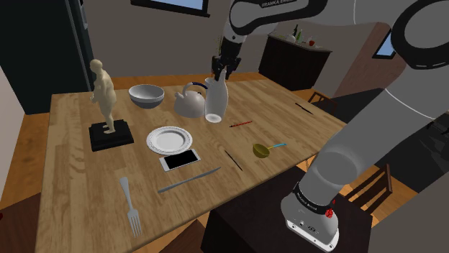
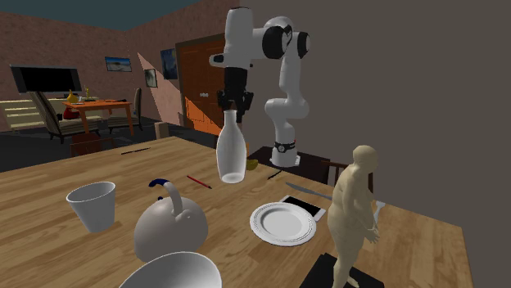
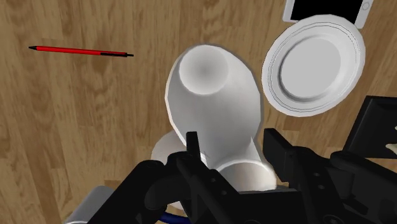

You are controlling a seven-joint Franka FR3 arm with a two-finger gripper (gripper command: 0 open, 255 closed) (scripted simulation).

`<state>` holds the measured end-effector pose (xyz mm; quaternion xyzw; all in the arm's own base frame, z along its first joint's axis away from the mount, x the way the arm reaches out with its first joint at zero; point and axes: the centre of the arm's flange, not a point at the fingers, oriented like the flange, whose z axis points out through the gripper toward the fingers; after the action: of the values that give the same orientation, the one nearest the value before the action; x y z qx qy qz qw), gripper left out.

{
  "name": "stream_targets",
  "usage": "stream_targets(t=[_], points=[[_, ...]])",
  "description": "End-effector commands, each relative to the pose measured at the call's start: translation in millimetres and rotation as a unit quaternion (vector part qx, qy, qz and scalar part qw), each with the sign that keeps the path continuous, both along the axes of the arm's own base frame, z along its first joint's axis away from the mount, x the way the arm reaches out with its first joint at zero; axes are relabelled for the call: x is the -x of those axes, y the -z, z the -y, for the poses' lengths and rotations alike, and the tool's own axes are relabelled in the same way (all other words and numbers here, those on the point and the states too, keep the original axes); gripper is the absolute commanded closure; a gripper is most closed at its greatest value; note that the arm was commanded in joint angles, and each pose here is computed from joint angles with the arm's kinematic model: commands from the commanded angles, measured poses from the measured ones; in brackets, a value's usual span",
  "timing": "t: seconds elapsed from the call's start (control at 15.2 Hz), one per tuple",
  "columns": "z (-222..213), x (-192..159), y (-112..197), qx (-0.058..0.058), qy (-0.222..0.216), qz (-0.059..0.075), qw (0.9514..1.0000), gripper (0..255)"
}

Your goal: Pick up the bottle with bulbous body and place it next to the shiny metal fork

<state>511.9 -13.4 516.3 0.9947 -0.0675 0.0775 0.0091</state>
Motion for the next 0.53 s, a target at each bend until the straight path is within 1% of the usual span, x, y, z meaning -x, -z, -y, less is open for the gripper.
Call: stream_targets(t=[0.0, 0.46], points=[[0.0, 0.0, -10.9, 0.0, 0.0, 0.0, 1.0, 255], [0.0, 0.0, -47.9, 0.0, 0.0, 0.0, 1.0, 255]])
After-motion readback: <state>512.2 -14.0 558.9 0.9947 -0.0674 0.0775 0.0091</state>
